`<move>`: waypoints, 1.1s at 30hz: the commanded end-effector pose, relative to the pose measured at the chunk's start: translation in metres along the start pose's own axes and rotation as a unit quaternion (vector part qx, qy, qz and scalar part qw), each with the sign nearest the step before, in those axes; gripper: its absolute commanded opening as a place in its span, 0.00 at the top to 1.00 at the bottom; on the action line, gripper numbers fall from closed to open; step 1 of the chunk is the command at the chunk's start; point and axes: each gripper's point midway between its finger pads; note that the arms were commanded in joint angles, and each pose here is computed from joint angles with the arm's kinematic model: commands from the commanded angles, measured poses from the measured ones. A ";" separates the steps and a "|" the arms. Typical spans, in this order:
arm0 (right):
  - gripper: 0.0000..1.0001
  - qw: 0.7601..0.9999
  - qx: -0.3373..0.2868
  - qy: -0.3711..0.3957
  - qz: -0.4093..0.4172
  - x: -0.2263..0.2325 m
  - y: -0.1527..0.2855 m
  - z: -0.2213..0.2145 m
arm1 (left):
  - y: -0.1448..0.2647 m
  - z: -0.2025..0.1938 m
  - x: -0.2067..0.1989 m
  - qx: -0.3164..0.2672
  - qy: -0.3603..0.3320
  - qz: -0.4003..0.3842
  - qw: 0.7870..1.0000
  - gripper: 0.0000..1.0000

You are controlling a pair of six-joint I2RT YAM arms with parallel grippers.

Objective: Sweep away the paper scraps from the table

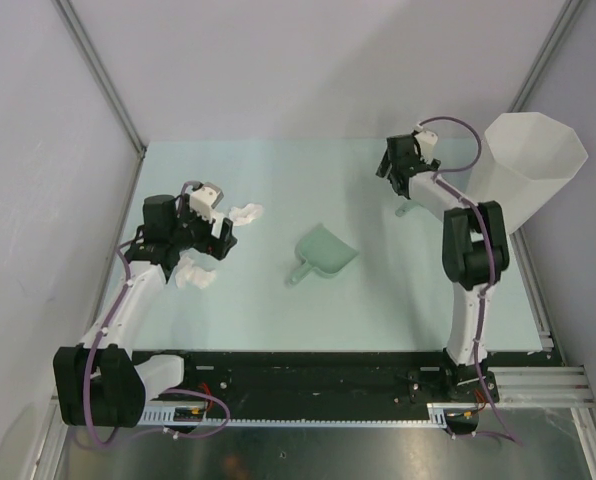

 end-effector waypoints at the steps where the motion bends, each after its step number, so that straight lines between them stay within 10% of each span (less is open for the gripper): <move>1: 0.00 0.982 0.116 0.001 -0.146 -0.048 -0.012 -0.064 | 0.002 0.003 -0.008 -0.009 -0.009 -0.018 1.000 0.01; 11: 0.03 0.970 0.202 -0.058 -0.117 -0.054 -0.030 -0.114 | 0.001 0.000 -0.010 -0.006 -0.008 -0.024 1.000 0.01; 17: 0.49 0.966 0.245 -0.066 -0.043 -0.046 -0.027 -0.142 | 0.002 0.006 -0.009 -0.011 -0.010 -0.021 1.000 0.01; 25: 0.99 0.938 0.294 0.119 0.142 0.013 0.021 -0.171 | 0.004 0.010 -0.010 -0.014 -0.011 -0.022 1.000 0.02; 33: 1.00 0.916 0.245 0.165 0.272 0.062 0.098 -0.133 | 0.005 0.020 -0.025 -0.020 -0.028 -0.050 0.998 0.01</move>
Point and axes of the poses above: each gripper's point midway between its finger pads, its own y axis back along the fingers, its own x axis along the line the jaws close on, z = x × y, and after that the axes turned 8 degrees about y, right-handed
